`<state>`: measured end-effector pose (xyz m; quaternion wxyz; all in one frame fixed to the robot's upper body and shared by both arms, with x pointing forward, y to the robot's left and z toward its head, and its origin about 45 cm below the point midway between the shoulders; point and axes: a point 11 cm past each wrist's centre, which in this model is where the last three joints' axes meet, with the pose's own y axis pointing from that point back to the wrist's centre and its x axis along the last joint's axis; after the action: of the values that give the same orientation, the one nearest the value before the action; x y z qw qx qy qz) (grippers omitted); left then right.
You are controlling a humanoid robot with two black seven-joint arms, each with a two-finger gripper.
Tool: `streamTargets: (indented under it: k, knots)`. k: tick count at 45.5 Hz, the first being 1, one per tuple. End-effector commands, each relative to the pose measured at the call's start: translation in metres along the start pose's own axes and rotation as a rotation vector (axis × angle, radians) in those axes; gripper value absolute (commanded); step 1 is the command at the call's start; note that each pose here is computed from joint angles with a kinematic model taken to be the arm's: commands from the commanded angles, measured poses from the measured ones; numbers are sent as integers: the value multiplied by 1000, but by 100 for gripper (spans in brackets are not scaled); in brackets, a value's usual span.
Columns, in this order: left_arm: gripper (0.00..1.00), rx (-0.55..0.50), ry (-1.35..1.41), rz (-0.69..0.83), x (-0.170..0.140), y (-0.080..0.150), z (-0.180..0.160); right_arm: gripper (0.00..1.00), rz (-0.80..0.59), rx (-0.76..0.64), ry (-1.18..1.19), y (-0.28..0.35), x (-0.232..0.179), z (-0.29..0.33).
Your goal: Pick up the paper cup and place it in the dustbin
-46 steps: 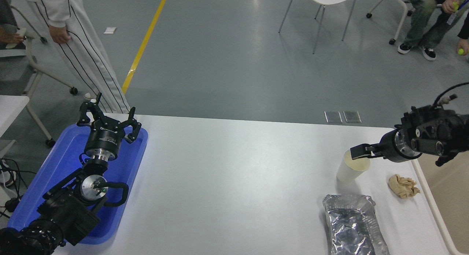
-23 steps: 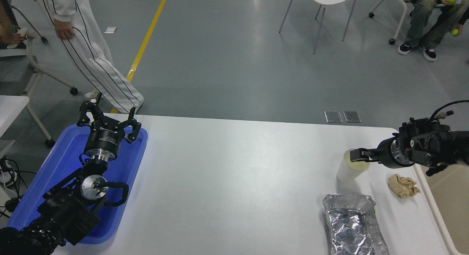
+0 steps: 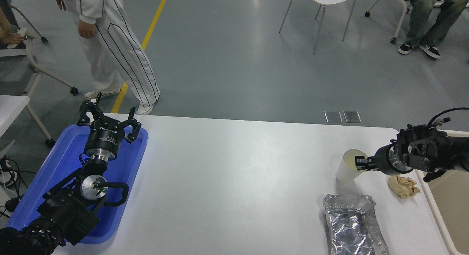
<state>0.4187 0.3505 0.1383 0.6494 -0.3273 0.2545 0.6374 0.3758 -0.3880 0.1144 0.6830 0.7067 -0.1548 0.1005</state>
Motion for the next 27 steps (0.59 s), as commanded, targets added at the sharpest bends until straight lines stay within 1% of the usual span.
streamTargets:
  k: [1, 8, 16, 27]
  knots:
    - [100, 1, 0, 2, 1, 1, 0, 0, -43, 14, -22, 4, -1, -4]
    - [100, 0, 0, 0, 0, 0, 0, 0, -50, 20, -38, 11, -1, -2]
    - [100, 0, 1, -1, 0, 0, 0, 0, -57, 38, -75, 41, 9, 1]
    - [100, 0, 1, -1, 0, 0, 0, 0, -170, 54, -78, 83, 20, -12]
